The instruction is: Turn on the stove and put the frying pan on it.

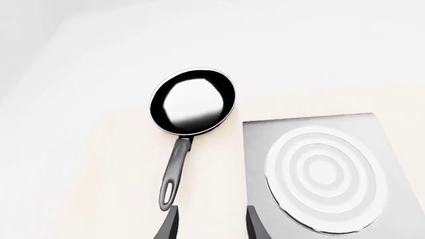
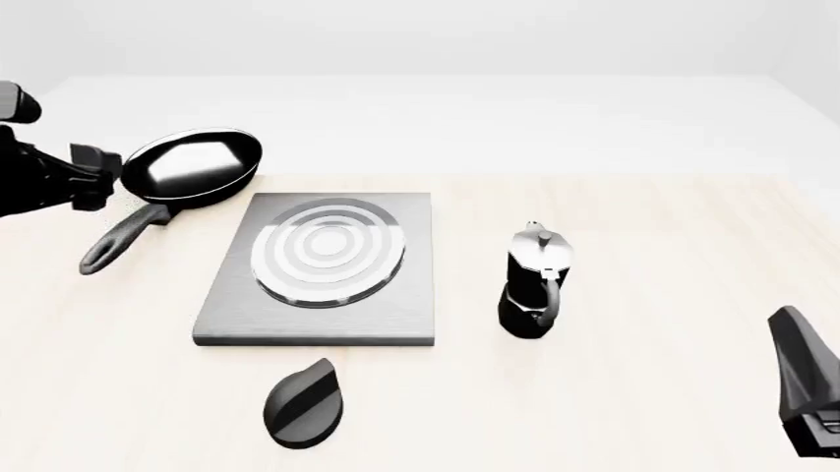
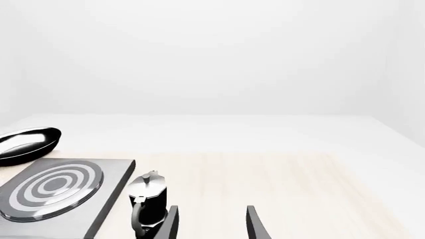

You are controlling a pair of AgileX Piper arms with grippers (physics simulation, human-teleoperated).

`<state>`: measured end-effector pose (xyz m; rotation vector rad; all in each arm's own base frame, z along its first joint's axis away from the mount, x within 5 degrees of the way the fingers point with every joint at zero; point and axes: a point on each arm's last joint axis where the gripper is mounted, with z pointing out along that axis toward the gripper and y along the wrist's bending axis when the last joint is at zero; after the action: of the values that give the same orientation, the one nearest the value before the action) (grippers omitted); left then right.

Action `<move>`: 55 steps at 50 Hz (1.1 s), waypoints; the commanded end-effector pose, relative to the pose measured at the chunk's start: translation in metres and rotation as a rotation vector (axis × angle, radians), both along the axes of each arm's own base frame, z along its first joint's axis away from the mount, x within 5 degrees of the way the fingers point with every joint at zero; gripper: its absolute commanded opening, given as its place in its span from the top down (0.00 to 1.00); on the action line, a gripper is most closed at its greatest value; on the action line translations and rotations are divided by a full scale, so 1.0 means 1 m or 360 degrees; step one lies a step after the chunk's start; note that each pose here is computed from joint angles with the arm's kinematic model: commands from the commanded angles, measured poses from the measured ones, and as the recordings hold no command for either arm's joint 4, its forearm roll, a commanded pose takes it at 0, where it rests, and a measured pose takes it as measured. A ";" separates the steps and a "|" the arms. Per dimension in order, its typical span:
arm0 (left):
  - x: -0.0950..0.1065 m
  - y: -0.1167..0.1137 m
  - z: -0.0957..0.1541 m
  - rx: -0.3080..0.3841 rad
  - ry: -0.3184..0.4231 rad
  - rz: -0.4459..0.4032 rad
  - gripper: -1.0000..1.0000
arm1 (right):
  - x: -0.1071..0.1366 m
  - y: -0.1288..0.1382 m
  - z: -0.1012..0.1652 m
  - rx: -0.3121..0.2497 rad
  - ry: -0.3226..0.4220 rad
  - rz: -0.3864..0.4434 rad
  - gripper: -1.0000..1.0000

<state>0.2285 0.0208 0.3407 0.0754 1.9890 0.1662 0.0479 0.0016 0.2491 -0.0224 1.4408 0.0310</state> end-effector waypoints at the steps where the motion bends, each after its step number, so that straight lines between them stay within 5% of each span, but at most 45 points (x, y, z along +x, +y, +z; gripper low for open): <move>1: 0.027 0.022 -0.003 0.0031 0.0041 0.0101 0.00 | 0.000 0.000 -0.001 -0.0008 0.0004 0.0004 0.00; 20: 0.054 0.052 -0.006 0.0099 0.0111 0.0201 0.00 | 0.000 0.000 -0.001 -0.0021 0.0014 0.0003 0.00; 55: 0.121 0.089 -0.080 0.0129 0.0272 0.0242 0.00 | 0.002 0.001 -0.008 -0.0080 0.0056 0.0018 0.00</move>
<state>0.3306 0.0985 0.2829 0.0071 2.1369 0.3469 0.0488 0.0023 0.2444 -0.0606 1.4687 0.0108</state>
